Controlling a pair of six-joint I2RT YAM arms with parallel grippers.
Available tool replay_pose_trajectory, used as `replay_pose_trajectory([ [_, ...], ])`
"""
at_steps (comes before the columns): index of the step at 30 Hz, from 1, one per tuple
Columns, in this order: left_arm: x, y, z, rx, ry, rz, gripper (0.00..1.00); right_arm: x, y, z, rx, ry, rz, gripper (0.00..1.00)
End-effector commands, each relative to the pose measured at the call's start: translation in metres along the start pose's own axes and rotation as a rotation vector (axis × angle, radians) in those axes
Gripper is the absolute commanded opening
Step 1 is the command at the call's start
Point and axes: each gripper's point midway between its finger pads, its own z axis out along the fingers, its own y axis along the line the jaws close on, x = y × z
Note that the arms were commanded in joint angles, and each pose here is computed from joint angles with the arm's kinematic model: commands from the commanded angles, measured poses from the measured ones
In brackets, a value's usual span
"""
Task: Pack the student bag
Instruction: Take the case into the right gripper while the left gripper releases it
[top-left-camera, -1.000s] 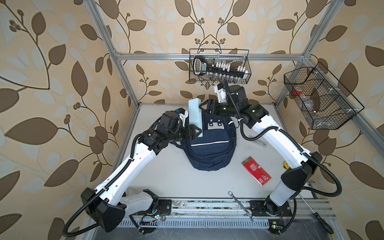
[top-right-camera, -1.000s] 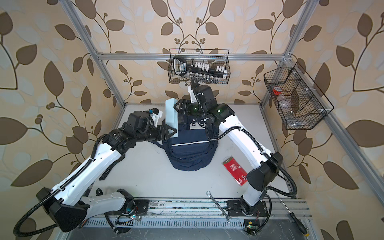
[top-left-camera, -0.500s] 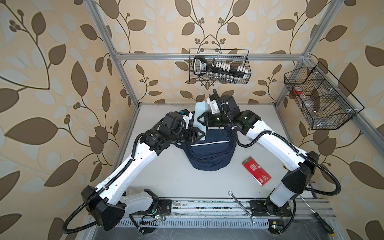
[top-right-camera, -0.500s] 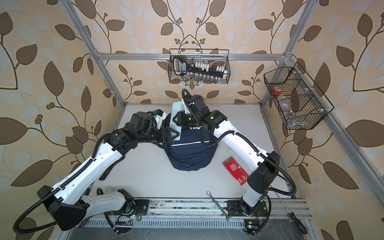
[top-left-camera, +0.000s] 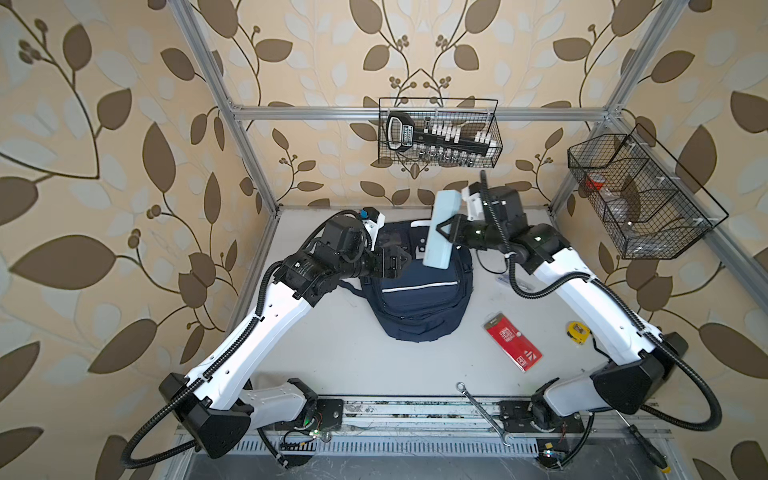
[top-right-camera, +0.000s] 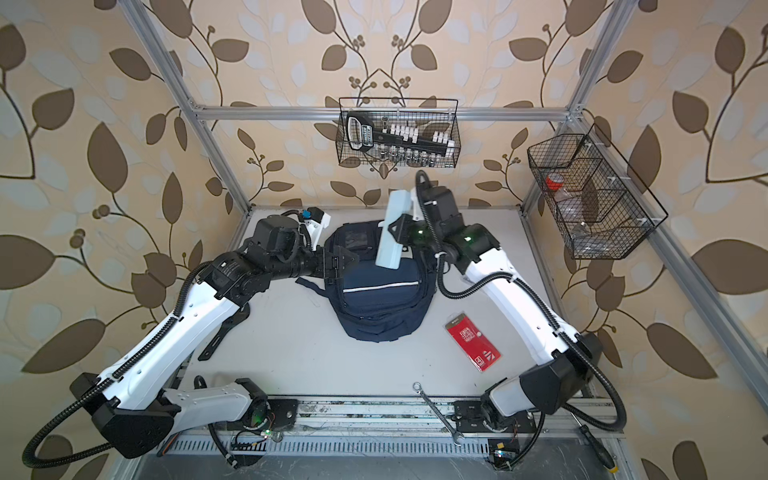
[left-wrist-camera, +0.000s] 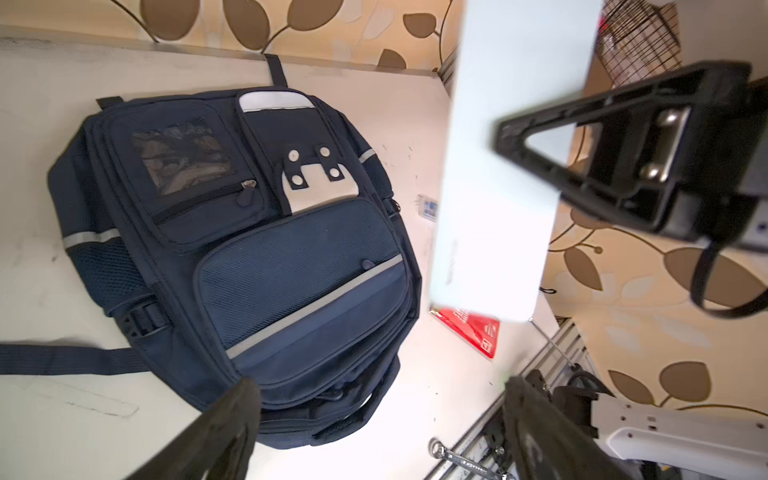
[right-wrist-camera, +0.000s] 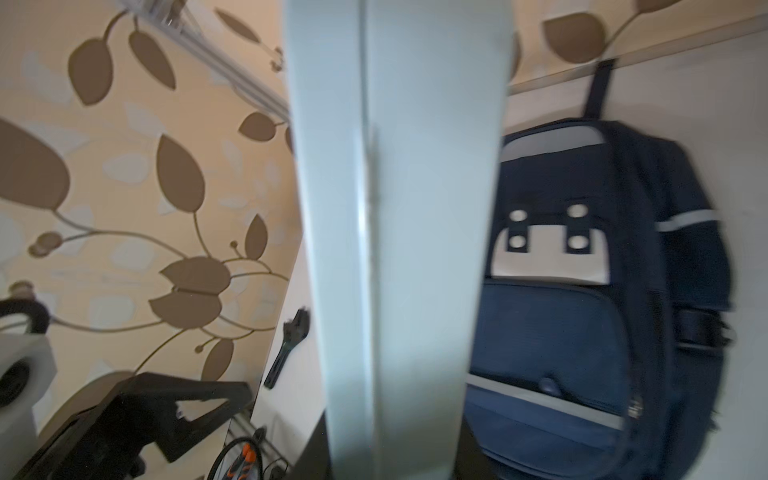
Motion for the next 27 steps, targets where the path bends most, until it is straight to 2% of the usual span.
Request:
replay_pose_trajectory([
  [1,0.025,0.006,0.022,-0.051,0.124,0.140,0.89,0.000,-0.047,-0.027,0.063,-0.034,0.066,0.15],
  [6,0.080,-0.004,0.083,-0.148,0.307,0.401,0.85,0.036,-0.112,-0.047,0.140,0.007,0.171,0.14],
  [10,0.097,-0.007,0.123,-0.224,0.359,0.501,0.81,0.067,-0.132,-0.053,0.167,0.041,0.204,0.14],
  [18,0.104,-0.015,0.178,-0.269,0.384,0.563,0.83,0.102,-0.146,-0.055,0.174,0.084,0.248,0.13],
  [22,0.097,-0.002,0.193,-0.359,0.346,0.555,0.78,0.106,-0.146,-0.055,0.164,0.090,0.255,0.13],
  [27,0.121,-0.002,0.208,-0.310,0.425,0.536,0.69,0.106,-0.146,-0.056,0.167,0.088,0.252,0.13],
])
